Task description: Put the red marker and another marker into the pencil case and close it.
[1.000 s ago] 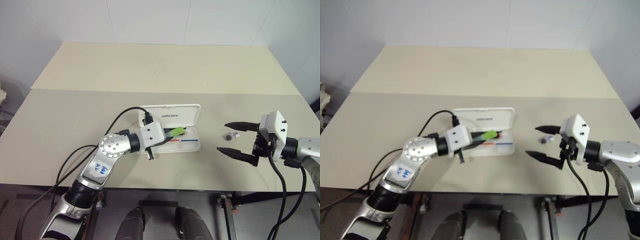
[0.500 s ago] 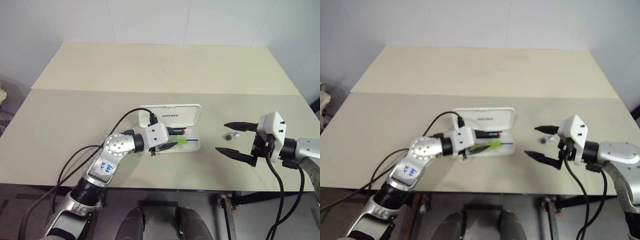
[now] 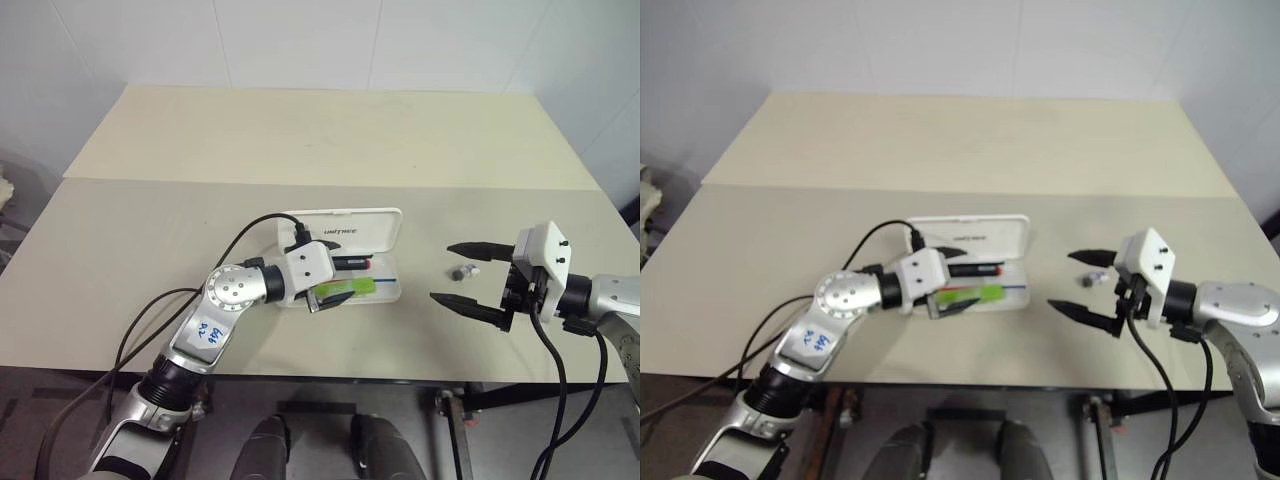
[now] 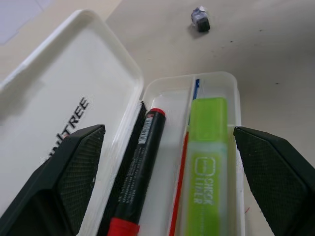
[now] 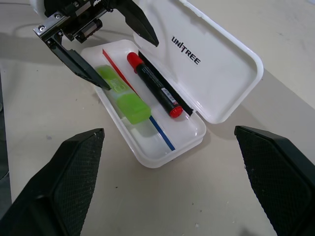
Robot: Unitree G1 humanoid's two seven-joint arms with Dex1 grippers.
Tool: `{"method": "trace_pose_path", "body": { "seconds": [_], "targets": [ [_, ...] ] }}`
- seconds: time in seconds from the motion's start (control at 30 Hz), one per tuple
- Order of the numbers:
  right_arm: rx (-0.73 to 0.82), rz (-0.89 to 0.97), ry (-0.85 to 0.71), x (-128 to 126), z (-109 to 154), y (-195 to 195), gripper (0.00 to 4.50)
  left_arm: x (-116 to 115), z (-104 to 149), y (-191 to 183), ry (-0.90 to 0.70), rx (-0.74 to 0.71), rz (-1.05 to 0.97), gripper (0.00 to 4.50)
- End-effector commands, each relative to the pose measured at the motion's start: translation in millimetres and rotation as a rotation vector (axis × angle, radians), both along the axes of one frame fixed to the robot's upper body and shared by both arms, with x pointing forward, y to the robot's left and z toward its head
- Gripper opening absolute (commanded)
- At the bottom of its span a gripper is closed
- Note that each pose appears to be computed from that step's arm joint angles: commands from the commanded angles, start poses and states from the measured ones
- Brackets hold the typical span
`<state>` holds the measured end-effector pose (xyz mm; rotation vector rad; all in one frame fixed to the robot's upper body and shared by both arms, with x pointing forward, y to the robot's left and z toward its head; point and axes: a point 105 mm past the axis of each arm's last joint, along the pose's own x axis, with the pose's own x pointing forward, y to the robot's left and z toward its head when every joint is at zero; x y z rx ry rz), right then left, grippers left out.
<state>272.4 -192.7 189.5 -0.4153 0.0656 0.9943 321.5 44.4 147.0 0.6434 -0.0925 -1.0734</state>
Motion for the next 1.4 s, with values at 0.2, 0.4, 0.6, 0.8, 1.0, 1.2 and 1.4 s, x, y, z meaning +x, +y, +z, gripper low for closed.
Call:
{"method": "trace_pose_path", "body": {
  "seconds": [0.2,0.4,0.6,0.8,1.0,1.2,1.4],
  "targets": [
    [-0.001,0.014,-0.036,5.5,5.9,4.8,4.50,11.6,19.8,-20.7,-0.078,-0.038,-0.054,4.45],
    [0.002,0.009,-0.036,4.6,4.8,4.8,4.50,20.4,22.2,-35.0,-0.084,-0.044,-0.070,4.45],
    [0.006,0.006,-0.033,3.7,3.1,6.1,4.50,26.8,18.2,-48.9,-0.084,-0.026,-0.096,4.45],
    [0.008,-0.001,-0.031,2.5,2.0,5.3,4.50,20.3,8.2,-45.5,-0.078,0.041,-0.125,4.45],
    [0.009,-0.002,-0.029,3.1,0.8,5.2,4.50,14.4,-0.1,-28.0,-0.058,0.092,-0.091,4.45],
    [0.010,0.005,-0.028,5.0,0.0,6.5,4.50,11.7,15.1,-13.0,-0.085,0.062,-0.041,4.45],
    [0.004,0.012,-0.023,5.1,-0.9,5.1,4.50,-8.3,37.6,-4.2,-0.059,-0.056,-0.069,4.45]
  ]
}}
